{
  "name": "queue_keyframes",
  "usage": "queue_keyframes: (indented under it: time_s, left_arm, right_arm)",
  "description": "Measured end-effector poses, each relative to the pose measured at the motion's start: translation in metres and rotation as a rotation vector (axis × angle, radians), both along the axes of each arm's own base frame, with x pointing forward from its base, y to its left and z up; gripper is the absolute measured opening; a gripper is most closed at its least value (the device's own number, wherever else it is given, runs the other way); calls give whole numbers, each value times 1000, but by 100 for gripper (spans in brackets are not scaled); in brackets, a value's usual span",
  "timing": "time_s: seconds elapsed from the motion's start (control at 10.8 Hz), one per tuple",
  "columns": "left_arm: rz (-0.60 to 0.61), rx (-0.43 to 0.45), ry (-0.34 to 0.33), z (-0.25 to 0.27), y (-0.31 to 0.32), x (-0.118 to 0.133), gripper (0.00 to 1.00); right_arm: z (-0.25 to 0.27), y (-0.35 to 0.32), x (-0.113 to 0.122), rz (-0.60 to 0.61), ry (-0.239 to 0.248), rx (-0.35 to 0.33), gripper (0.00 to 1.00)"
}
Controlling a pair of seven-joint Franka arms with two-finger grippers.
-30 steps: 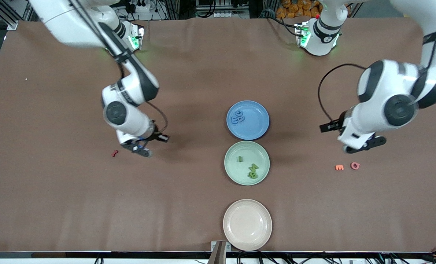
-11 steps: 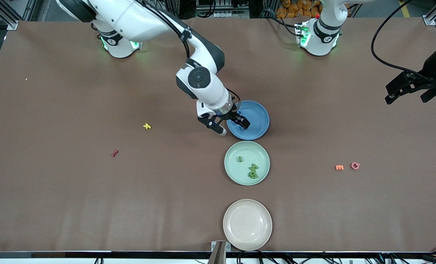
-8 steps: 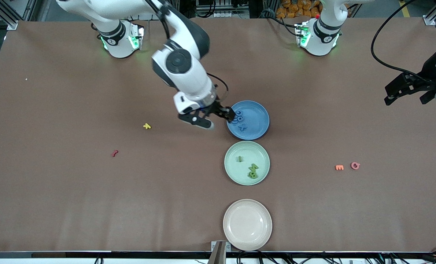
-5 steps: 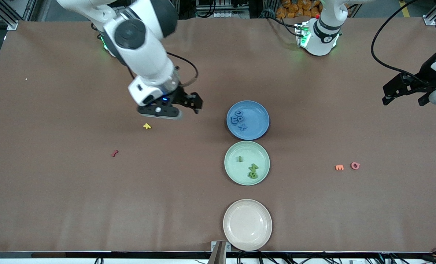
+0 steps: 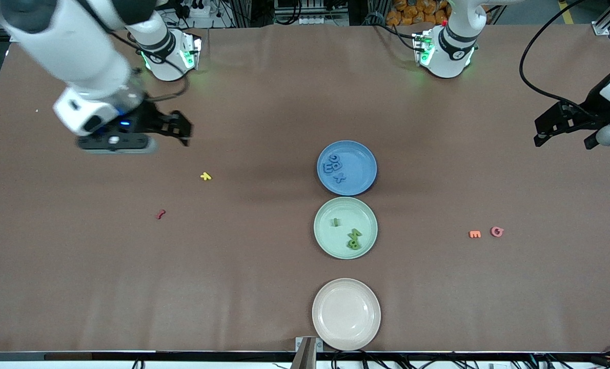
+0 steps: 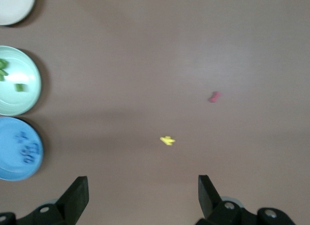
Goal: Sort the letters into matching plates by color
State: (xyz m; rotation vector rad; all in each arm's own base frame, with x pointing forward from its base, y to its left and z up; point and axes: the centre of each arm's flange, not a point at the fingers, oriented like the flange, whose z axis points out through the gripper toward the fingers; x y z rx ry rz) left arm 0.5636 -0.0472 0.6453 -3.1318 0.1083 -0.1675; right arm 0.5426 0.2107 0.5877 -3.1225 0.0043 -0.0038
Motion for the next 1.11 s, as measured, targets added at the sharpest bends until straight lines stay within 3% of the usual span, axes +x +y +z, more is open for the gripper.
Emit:
queue_keyframes:
  time_s: [0.56,1.11]
  left_arm:
    - [-1,-10,7,-1,-1,-1,100]
    - [2,-12,10,-1,0,-1,100]
  right_arm:
    - [31,-171,18,36,-10,-18,100]
    - [37,-188,15,64,-13,-19,100]
